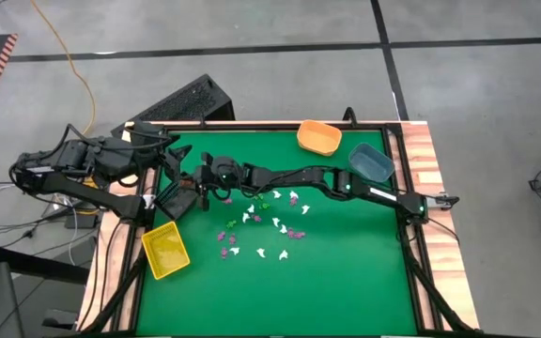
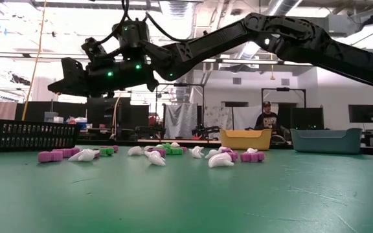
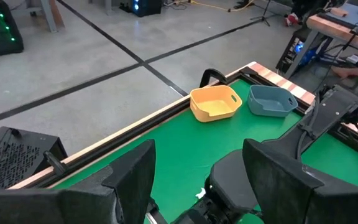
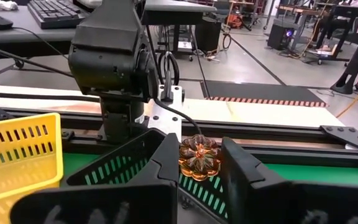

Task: Sort Halloween decoration
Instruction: Put the orange pumpkin toy into the black bin, then put the pink skeleton toy into the yellow bin

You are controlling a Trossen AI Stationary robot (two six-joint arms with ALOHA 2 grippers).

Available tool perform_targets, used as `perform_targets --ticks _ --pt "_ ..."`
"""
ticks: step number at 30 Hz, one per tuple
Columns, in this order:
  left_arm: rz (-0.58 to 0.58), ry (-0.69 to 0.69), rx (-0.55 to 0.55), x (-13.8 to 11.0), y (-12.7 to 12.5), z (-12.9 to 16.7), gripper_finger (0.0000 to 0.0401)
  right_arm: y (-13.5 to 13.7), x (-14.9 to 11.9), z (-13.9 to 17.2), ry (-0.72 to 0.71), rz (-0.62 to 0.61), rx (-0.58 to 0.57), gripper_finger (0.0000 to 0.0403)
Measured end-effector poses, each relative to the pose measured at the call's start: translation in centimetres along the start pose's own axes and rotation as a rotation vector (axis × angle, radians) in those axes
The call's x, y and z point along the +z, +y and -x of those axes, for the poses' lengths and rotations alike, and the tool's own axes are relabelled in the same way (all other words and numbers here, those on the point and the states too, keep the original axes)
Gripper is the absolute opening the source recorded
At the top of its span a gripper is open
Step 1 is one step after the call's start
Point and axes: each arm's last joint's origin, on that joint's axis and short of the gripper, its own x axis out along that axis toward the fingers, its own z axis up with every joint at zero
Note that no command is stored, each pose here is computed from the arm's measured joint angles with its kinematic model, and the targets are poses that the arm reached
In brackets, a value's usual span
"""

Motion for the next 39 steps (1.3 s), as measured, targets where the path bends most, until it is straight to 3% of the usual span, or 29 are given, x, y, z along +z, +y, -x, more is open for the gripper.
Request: perform_targets --ticks 4,14,22,25,29,34,39 --pt "-0.003 0.0 0.0 0.0 0.0 0.0 0.0231 -0.1 -0.1 0.0 0.008 -0.001 -0.002 0.0081" --pt "-0.026 0.0 0.0 0.0 0.0 0.0 0.0231 -0.1 -0.6 0.0 0.054 -0.006 0.002 0.0174" --pt "-0.03 -0.001 0.0 0.0 0.0 0.0 0.0231 -0.5 -0.2 0.2 0.052 -0.002 -0.004 0.0177" --pt "-0.02 -0.01 -0.005 0.1 0.0 0.0 0.0231 -1.6 1.8 1.0 0.047 -0.004 -0.02 0.0168" --pt "-0.013 -0.04 -0.026 0.5 -0.3 0.0 0.0231 -3.5 6.9 3.4 0.051 0.021 -0.032 0.0157" --pt "-0.015 -0.08 -0.052 1.0 -0.4 0.2 0.0231 -5.7 12.1 7.9 0.187 0.119 -0.041 0.0149" --pt "-0.003 -0.1 -0.069 1.3 -0.3 0.5 0.0231 -8.0 16.2 14.0 0.324 0.158 0.095 0.014"
